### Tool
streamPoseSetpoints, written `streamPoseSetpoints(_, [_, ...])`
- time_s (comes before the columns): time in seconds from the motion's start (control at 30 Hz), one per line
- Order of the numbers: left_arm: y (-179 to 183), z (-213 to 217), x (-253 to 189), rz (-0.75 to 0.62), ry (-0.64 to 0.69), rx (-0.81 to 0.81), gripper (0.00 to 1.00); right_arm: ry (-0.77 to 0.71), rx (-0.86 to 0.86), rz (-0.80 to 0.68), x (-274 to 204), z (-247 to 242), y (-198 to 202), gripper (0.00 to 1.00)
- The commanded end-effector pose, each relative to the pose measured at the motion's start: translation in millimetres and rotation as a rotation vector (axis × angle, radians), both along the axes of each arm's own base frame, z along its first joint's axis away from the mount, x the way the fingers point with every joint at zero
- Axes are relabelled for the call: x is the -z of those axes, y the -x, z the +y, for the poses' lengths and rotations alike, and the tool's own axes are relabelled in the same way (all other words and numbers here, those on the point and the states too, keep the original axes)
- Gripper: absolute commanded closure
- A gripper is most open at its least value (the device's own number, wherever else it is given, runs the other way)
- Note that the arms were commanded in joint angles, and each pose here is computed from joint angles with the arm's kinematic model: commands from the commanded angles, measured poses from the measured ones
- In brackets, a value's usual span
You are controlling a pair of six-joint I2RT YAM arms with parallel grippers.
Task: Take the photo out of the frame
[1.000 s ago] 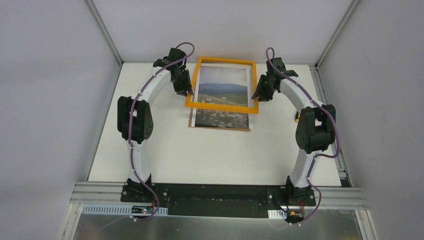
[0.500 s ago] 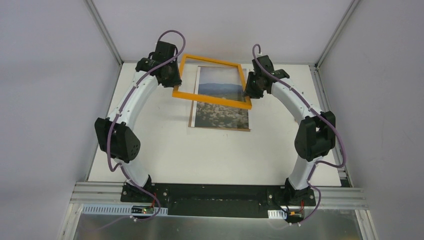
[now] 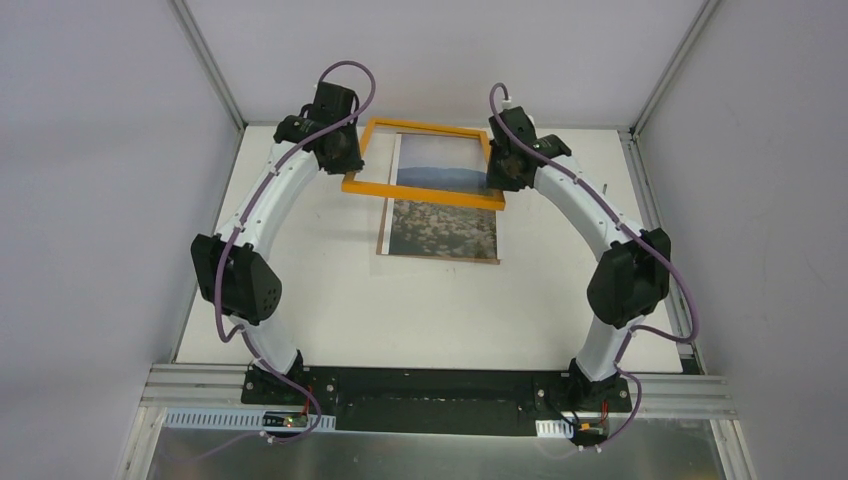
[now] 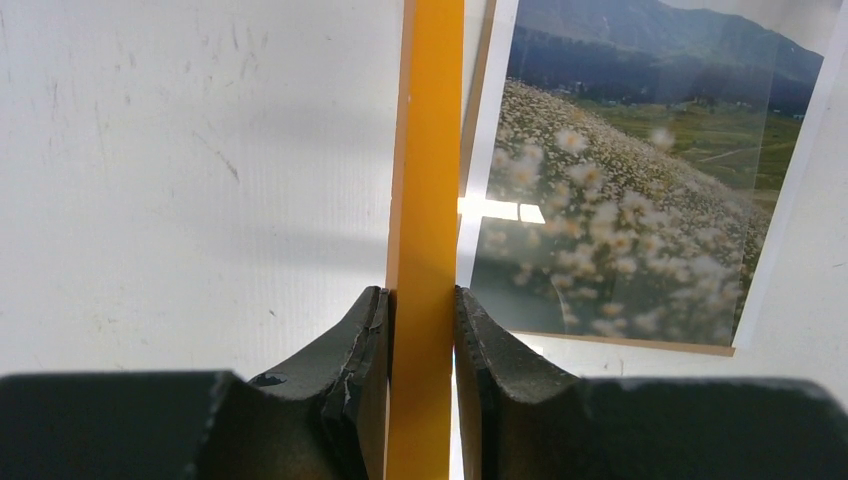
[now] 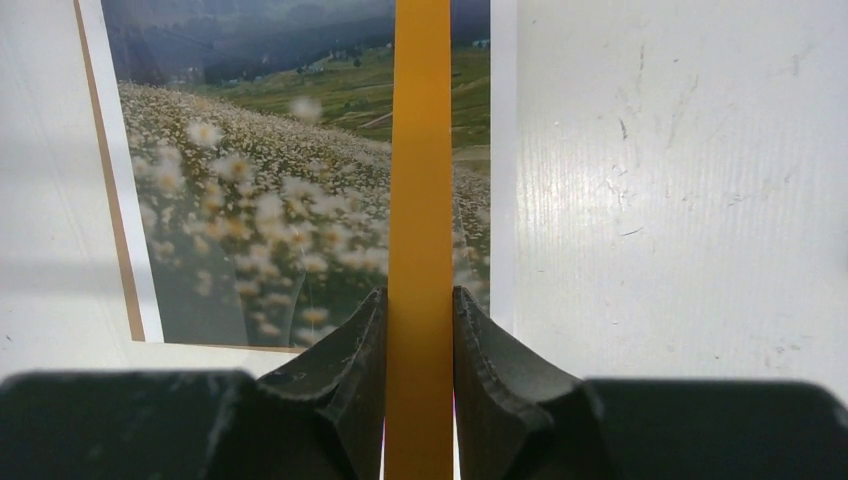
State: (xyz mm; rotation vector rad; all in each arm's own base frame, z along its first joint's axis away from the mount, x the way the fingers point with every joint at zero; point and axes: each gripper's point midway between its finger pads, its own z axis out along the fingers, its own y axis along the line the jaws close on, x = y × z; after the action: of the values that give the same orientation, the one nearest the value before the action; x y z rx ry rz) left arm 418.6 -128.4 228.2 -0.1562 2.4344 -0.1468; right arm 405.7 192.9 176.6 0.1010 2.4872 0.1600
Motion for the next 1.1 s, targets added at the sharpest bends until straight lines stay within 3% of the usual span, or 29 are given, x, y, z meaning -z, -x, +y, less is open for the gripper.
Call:
streamPoseSetpoints(0.0, [6.8,-65.8,-53.0,-0.132,0.172,0.129,1.00,-0.282,-0.148,-0.239,-111.1,67.1,-0.9,1.00])
streamPoseSetpoints(0.3, [30.4,-25.6,-91.8,-0.267,0.068,0.075,1.00,-0.348,-0.252,-0.277,-134.1,123.8,13.7,1.00])
streamPoseSetpoints(0.67, [61.4,21.4,-81.4,-0.288,-0.055,-0.049,1.00,-0.369,-0.357,-0.284,-135.9,188.1,13.5,1.00])
streamPoseSetpoints(0.93, [115.2,82.4,-58.4,-0.309,-0.194,-0.208,1.00,-0.416,-0.455,-0.260,-121.4,252.9,32.6,1.00])
streamPoseSetpoints(1.07, [143.0,100.8,-45.6,-0.318,-0.199,-0.259,1.00,-0.427,-0.496,-0.243,-107.6,280.4,42.8,1.00])
